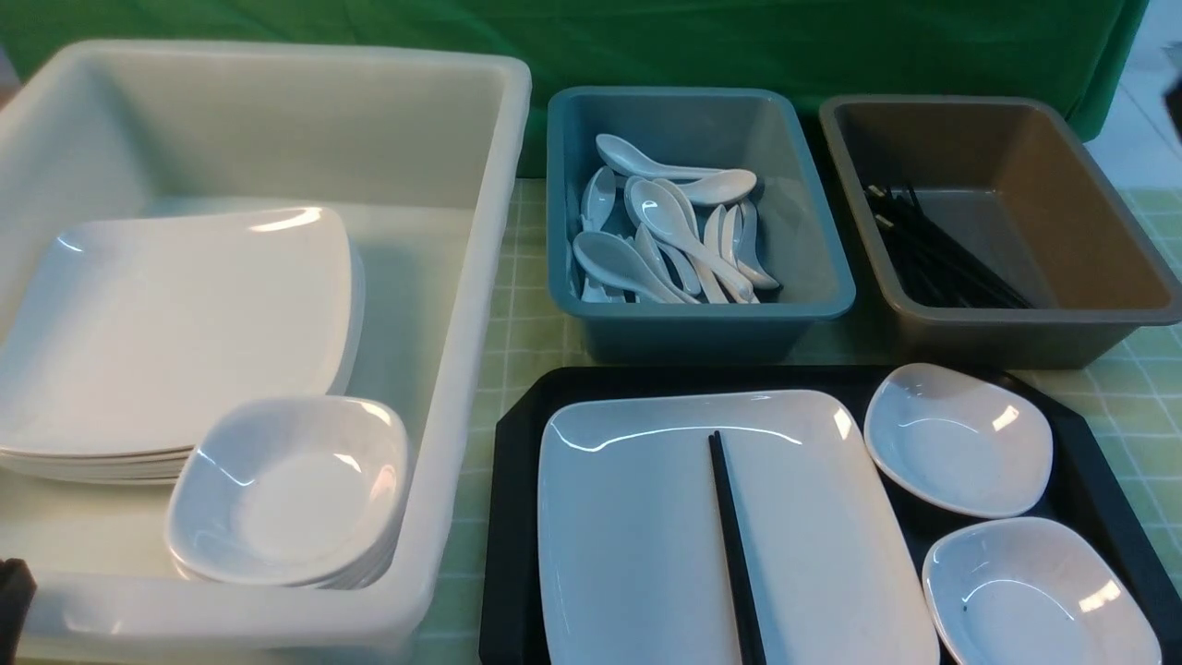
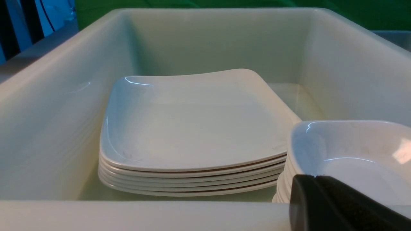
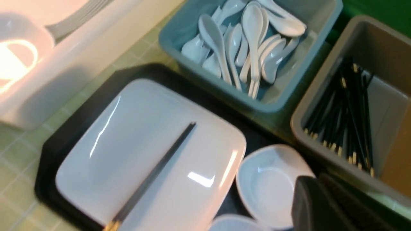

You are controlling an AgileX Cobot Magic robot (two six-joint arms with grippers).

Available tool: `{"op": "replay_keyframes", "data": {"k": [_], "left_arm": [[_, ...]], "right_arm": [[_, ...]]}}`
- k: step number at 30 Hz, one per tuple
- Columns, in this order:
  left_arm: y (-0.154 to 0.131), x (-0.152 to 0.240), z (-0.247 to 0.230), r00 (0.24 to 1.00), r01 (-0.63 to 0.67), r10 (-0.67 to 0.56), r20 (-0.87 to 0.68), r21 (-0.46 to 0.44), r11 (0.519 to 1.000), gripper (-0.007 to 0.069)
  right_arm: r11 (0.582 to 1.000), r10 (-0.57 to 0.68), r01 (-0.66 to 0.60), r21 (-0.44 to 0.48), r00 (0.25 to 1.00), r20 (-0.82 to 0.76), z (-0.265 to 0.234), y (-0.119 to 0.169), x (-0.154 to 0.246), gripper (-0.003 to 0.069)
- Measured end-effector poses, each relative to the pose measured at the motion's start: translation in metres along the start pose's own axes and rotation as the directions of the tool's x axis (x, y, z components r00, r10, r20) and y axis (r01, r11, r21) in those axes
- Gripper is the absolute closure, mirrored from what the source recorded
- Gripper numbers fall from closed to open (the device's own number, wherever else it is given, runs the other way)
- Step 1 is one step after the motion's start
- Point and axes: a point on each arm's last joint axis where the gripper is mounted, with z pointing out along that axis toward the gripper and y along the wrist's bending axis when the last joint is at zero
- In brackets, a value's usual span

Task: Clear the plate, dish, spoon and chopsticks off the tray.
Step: Use the left arm to grab a pair of chopsticks from the plate

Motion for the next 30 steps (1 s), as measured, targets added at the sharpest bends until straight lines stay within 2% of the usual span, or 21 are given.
{"op": "replay_keyframes", "data": {"k": [5, 6, 7, 8, 9, 10, 11, 13, 14, 15, 17, 18, 21, 24, 25, 28, 29, 30], "left_arm": [[0.0, 0.0, 0.0, 1.0, 0.007, -0.007, 0.006, -0.001, 1.0, 0.0626], [0.0, 0.0, 0.0, 0.999, 0.047, -0.05, 0.01, 0.194, 0.98, 0.0626], [-0.001, 0.0, 0.0, 0.986, 0.168, -0.169, 0.012, 0.013, 0.986, 0.0626], [-0.002, -0.001, 0.0, 0.952, 0.305, -0.305, 0.01, 0.028, 0.952, 0.0626], [-0.002, -0.001, 0.0, 0.943, 0.333, -0.333, 0.008, 0.031, 0.942, 0.0626], [-0.004, -0.001, 0.0, 0.897, 0.442, -0.443, 0.001, 0.044, 0.896, 0.0626], [-0.005, -0.001, 0.0, 0.78, 0.625, -0.625, -0.013, 0.065, 0.778, 0.0626], [-0.007, -0.003, 0.0, 0.639, 0.768, -0.769, -0.031, 0.083, 0.635, 0.0626], [-0.007, -0.003, 0.0, 0.627, 0.778, -0.779, -0.032, 0.084, 0.623, 0.0626], [-0.008, -0.003, 0.0, 0.55, 0.833, -0.834, -0.042, 0.09, 0.545, 0.0626], [-0.008, -0.003, 0.0, 0.53, 0.846, -0.847, -0.045, 0.092, 0.525, 0.0626], [-0.008, -0.003, 0.0, 0.503, 0.862, -0.863, -0.048, 0.094, 0.498, 0.0626], [-0.008, -0.003, 0.0, 0.476, 0.877, -0.878, -0.051, 0.095, 0.471, 0.0626], [-0.012, -0.003, 0.0, 0.37, 0.927, -0.924, -0.1, 0.1, 0.361, 0.0626], [-0.016, -0.008, -0.002, 0.357, 0.932, -0.922, -0.148, 0.115, 0.343, 0.0626], [-0.024, -0.041, -0.014, 0.402, 0.908, -0.893, -0.204, 0.216, 0.36, 0.0626], [-0.025, -0.044, -0.015, 0.407, 0.906, -0.889, -0.212, 0.222, 0.361, 0.0626], [-0.027, -0.064, -0.021, 0.451, 0.882, -0.866, -0.215, 0.258, 0.395, 0.0626]], "right_arm": [[1.0, -0.002, 0.001, 0.013, 0.997, 0.072, -0.034, 0.013, 0.063, 0.0638], [1.0, -0.005, 0.002, 0.023, 0.992, 0.125, -0.047, 0.017, 0.082, 0.0636], [1.0, -0.007, 0.002, 0.03, 0.987, 0.163, -0.05, 0.019, 0.094, 0.0634], [0.999, -0.009, 0.001, 0.039, 0.978, 0.209, -0.054, 0.021, 0.107, 0.0633], [0.999, -0.009, 0.001, 0.039, 0.978, 0.21, -0.054, 0.022, 0.11, 0.0633], [0.999, -0.011, 0.0, 0.047, 0.968, 0.249, -0.055, 0.024, 0.122, 0.0632], [0.998, -0.014, -0.003, 0.056, 0.954, 0.298, -0.056, 0.026, 0.136, 0.063], [0.998, -0.018, -0.007, 0.068, 0.933, 0.36, -0.053, 0.029, 0.16, 0.0629], [0.997, -0.019, -0.008, 0.071, 0.929, 0.37, -0.052, 0.03, 0.161, 0.0629], [0.997, -0.022, -0.012, 0.079, 0.911, 0.411, -0.048, 0.031, 0.175, 0.0627], [0.996, -0.023, -0.014, 0.083, 0.902, 0.431, -0.044, 0.032, 0.183, 0.0624], [0.996, -0.025, -0.017, 0.088, 0.891, 0.453, -0.037, 0.033, 0.194, 0.0619], [0.996, -0.023, -0.018, 0.087, 0.895, 0.445, -0.029, 0.033, 0.2, 0.0611], [0.996, -0.019, -0.018, 0.084, 0.905, 0.424, -0.021, 0.033, 0.204, 0.0601], [0.996, -0.018, -0.018, 0.083, 0.907, 0.42, -0.02, 0.033, 0.205, 0.0596], [0.996, -0.018, -0.019, 0.083, 0.908, 0.419, -0.02, 0.033, 0.205, 0.0589], [0.996, -0.018, -0.019, 0.083, 0.908, 0.419, -0.02, 0.033, 0.205, 0.0589], [0.996, -0.018, -0.019, 0.084, 0.907, 0.421, -0.02, 0.033, 0.205, 0.0587]]}}
